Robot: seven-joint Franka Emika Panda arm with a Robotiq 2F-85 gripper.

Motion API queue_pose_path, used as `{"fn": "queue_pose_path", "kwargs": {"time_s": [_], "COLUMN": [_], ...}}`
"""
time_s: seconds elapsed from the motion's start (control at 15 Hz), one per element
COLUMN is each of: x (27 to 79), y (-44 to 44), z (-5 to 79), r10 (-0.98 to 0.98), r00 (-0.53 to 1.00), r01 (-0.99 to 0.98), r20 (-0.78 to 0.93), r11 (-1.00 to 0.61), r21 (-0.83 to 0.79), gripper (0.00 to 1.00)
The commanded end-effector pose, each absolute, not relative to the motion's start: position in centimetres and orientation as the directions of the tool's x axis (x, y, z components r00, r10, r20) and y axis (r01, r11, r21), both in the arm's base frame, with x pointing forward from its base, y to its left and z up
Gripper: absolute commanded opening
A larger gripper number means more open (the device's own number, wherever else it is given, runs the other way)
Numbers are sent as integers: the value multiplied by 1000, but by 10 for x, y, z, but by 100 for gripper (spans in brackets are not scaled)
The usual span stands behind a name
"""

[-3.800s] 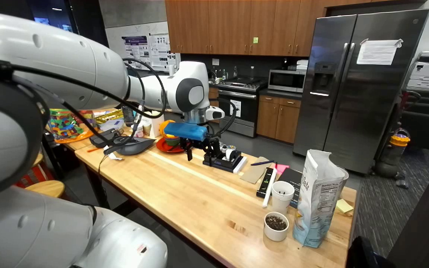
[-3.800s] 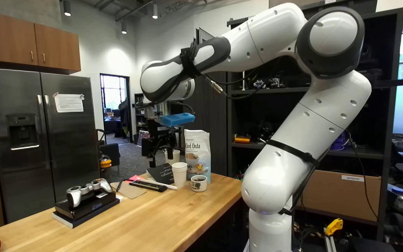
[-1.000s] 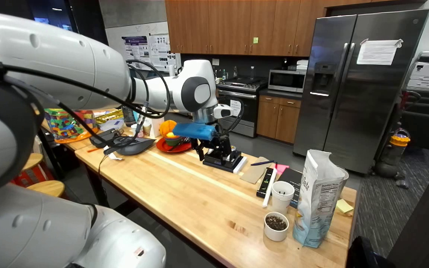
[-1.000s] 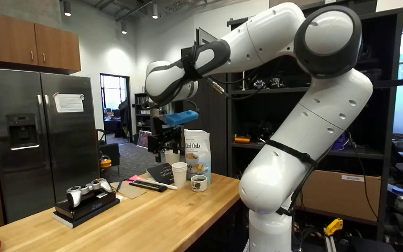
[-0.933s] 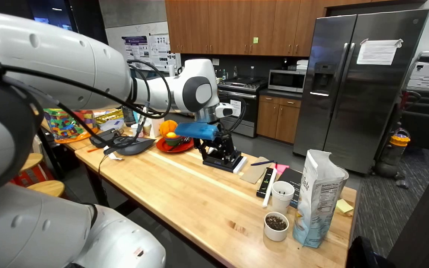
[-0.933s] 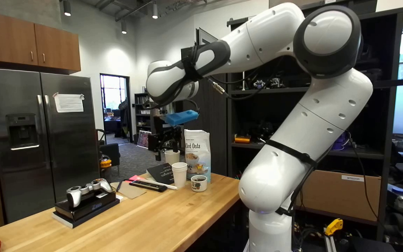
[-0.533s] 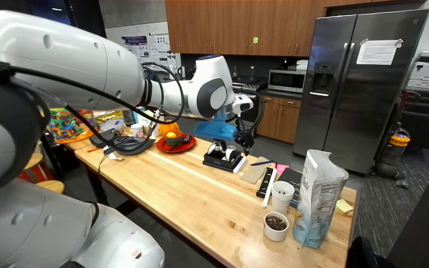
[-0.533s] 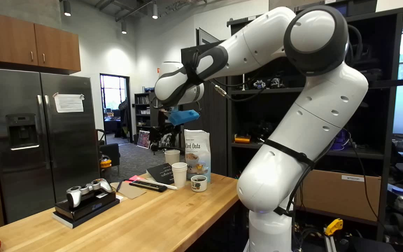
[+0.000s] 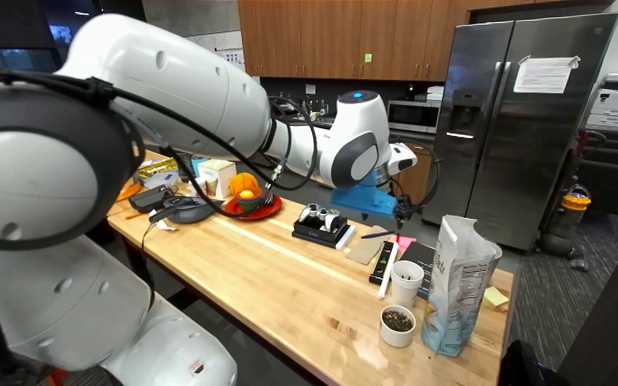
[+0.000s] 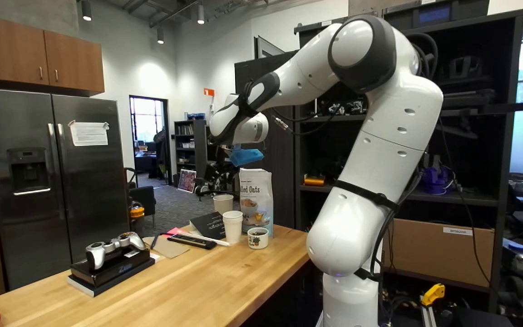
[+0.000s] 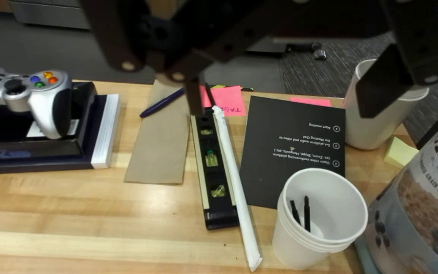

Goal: Move the cups to the left

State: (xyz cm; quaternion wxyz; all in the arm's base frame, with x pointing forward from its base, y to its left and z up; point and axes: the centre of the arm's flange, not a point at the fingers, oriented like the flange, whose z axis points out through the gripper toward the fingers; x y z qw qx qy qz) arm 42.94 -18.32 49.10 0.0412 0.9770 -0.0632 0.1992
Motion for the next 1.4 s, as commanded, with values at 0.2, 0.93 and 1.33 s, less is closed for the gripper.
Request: {"fn": "queue_pose_path", "kwargs": {"time_s": [0.2, 0.93, 1.33], "x": [466, 478, 485], "y": [-238, -243, -227], "z": [469, 412, 394], "r10": [-96, -99, -70], "r00": [935, 957, 966], "r01": [-117, -103, -68], "r20": [340, 273, 248], "r11": [-992, -995, -998], "r21": [43, -1, -16], "gripper": [100, 100, 100]}}
